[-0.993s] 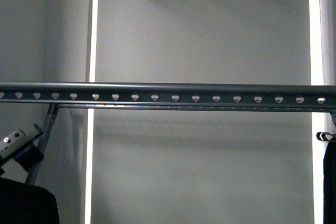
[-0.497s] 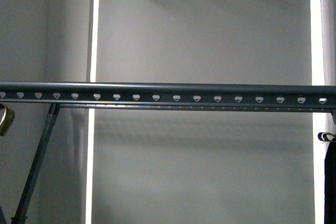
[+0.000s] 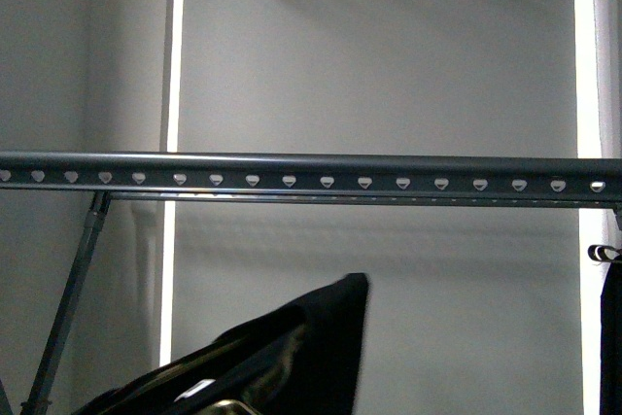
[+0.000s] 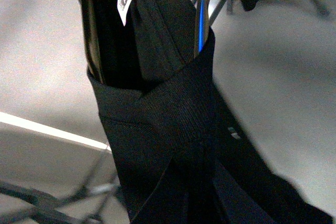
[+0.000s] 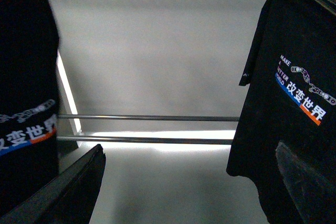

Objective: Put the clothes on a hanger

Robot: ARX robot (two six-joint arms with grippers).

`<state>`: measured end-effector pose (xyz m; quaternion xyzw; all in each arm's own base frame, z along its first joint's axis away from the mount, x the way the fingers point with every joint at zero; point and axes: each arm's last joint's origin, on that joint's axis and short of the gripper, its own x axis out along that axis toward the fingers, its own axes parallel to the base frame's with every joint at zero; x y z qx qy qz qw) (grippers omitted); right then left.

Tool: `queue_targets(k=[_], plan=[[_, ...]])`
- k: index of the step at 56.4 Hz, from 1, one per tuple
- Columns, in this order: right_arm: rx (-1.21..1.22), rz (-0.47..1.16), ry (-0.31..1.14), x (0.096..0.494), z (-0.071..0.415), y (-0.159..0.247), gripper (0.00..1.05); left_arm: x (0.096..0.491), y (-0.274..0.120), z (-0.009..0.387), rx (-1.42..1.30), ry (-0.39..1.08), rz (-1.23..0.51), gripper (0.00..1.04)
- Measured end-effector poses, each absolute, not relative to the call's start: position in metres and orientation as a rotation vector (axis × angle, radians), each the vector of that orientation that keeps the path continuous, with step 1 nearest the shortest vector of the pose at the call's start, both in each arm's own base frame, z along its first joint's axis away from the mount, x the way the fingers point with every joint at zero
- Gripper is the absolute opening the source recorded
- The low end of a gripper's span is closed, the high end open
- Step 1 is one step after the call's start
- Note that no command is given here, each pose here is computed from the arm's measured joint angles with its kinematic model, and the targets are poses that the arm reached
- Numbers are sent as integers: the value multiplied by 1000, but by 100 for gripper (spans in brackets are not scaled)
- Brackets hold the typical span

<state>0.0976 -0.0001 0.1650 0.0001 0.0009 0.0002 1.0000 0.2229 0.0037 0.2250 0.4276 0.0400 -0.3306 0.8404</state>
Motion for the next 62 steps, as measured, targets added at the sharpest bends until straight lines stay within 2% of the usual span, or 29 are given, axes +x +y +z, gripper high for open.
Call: queue_targets(k=[3, 11, 26, 41, 45, 49, 54, 62], plan=[[0, 0, 2, 98, 165, 0, 97, 239, -7, 233, 1101, -21, -706, 4], [0, 0, 2, 98, 165, 0, 97, 266, -29, 243, 1362, -188, -713, 4], [0, 0, 2, 98, 165, 0, 97, 290, -66, 247, 1550, -397, -738, 4], [-3, 10, 4, 98, 165, 0, 97, 290, -67, 247, 1563, -412, -741, 4], [-60, 192, 107, 100, 166, -2, 97, 290, -67, 247, 1563, -411, -740, 4], [-112, 334, 132, 106, 172, -7, 97, 291, -66, 247, 1566, -406, -735, 4], [-255, 434, 47, 118, 189, -20, 97, 290, -68, 248, 1565, -416, -741, 4], [-591, 393, -150, 140, 216, -30, 97, 291, -66, 247, 1570, -409, -735, 4]])
